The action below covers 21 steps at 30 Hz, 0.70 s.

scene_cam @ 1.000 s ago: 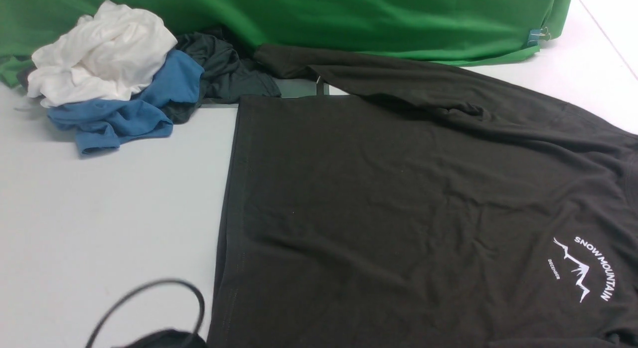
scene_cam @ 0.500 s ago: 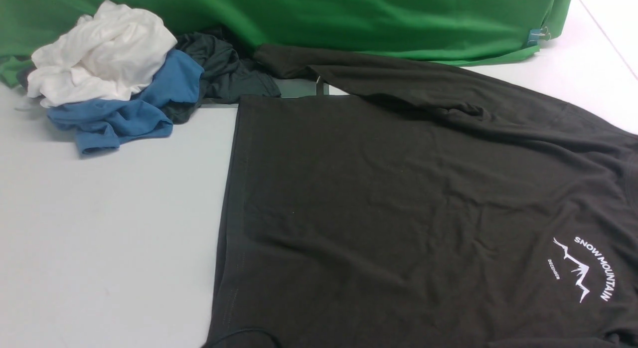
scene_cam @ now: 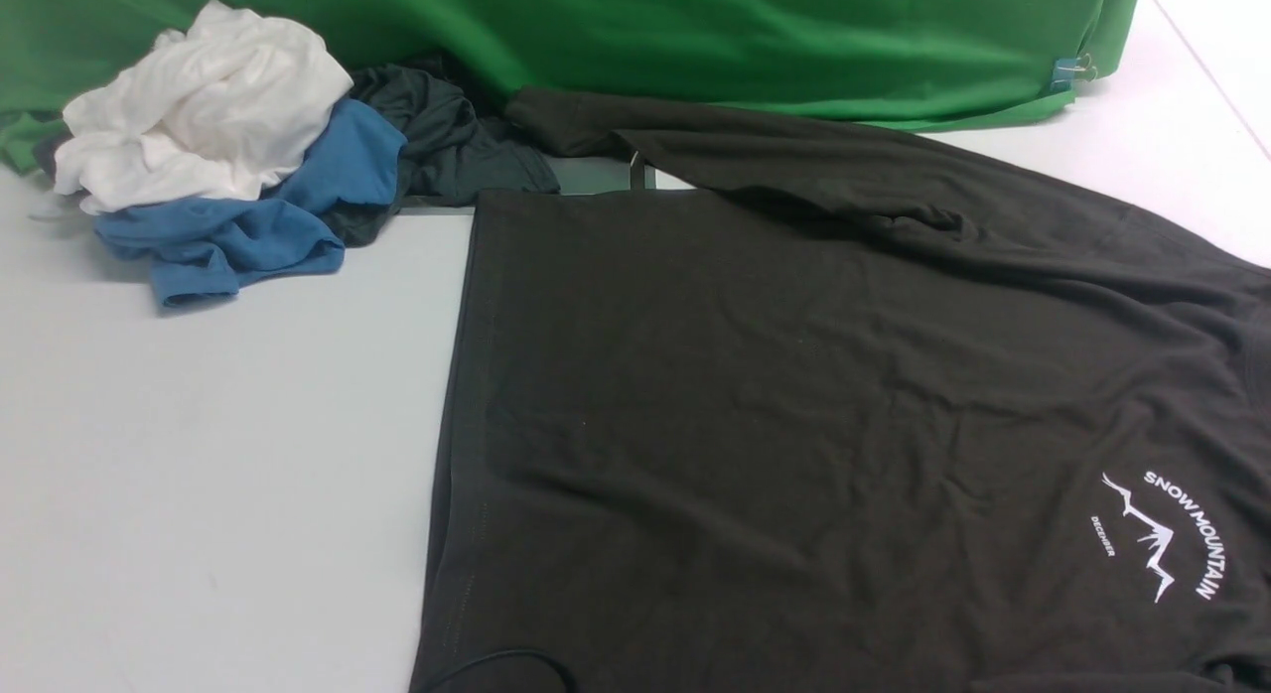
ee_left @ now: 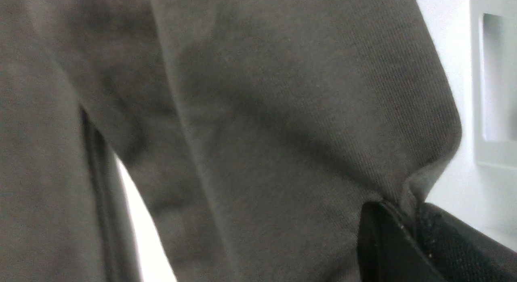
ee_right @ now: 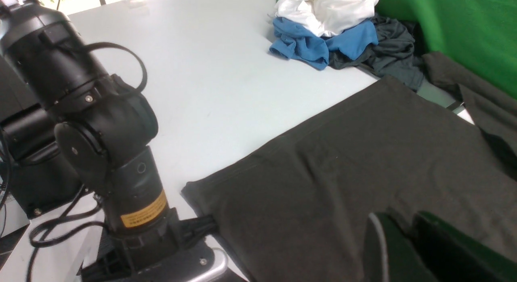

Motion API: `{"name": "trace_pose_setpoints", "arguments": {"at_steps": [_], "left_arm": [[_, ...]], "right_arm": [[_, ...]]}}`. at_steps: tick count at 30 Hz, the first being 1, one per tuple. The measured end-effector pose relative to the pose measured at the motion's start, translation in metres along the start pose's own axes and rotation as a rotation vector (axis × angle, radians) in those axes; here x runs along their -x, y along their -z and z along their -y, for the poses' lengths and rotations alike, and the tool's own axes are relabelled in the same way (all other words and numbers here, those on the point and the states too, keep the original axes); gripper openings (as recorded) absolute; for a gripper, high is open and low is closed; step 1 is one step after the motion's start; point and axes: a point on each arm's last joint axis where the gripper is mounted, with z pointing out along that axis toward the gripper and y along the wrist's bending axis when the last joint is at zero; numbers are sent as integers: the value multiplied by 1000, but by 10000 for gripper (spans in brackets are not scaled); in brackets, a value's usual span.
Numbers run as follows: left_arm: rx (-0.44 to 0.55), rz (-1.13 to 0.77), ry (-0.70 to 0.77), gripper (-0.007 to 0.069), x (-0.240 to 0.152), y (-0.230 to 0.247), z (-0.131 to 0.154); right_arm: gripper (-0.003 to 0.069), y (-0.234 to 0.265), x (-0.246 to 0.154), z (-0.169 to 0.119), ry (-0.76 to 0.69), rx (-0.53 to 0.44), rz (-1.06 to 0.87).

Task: Fold a long-sleeved shirt on a white desktop.
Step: 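Grasp the left edge of the dark T-shirt lying flat on the table, then fold the left side of the black T-shirt inward over its body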

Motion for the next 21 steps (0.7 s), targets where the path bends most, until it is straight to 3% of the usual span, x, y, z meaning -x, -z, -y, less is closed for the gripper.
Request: {"name": "trace_pose_setpoints", "arguments": {"at_steps": [8,15,21], "left_arm": [[14,53,119,47,2,28,-5],[63,101,334,47,-11,42,-50],[103,188,412,47,-6,66,-82]], "right_arm": [[115,0,1,0,-5,-2,6],[116,0,1,0,-25,-2,7],[116,0,1,1,-22,-7,6]]}}
